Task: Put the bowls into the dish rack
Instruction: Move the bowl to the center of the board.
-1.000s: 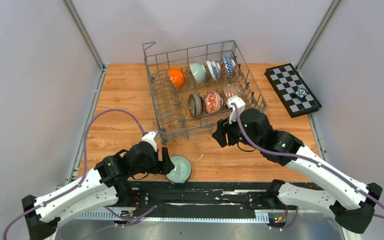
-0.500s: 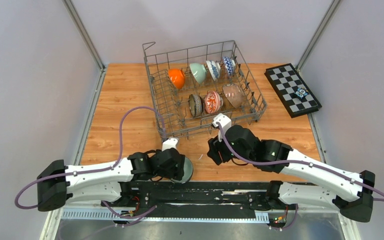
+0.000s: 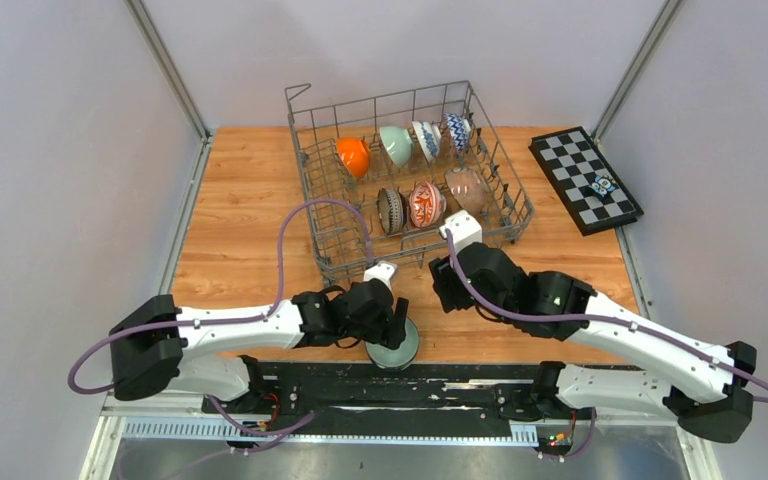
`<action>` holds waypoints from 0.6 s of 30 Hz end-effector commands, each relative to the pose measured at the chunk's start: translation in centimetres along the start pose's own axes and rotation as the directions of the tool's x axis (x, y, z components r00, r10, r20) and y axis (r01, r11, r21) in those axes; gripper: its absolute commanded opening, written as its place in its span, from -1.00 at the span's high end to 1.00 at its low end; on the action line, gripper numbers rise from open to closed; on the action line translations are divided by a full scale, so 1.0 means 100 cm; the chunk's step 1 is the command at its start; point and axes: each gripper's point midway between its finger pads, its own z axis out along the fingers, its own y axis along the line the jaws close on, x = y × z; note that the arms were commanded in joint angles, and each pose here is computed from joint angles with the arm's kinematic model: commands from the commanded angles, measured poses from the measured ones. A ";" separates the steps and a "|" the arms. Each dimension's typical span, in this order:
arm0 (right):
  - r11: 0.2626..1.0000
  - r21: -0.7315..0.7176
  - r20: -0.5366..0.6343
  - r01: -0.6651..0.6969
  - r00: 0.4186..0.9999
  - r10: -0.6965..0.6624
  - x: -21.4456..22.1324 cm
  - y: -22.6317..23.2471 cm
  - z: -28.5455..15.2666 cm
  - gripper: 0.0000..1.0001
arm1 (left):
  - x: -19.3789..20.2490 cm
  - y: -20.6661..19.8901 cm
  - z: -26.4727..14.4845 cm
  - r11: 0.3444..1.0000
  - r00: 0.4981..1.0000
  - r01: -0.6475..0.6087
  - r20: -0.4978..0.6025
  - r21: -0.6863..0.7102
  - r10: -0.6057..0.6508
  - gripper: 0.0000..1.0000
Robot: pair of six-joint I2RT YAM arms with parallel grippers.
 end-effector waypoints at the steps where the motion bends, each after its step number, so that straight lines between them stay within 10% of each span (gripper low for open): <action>1: 0.988 0.154 0.016 0.023 1.000 -0.026 -0.027 -0.029 -0.003 -0.18 | -0.025 0.002 -0.016 1.000 0.996 -0.016 0.084 0.000 0.016 -0.72; 18: 0.971 -0.008 -0.088 0.240 0.967 -0.239 -0.086 -0.050 0.059 -0.75 | -0.111 0.055 -0.143 0.993 0.943 -0.009 0.329 -0.119 0.048 -0.92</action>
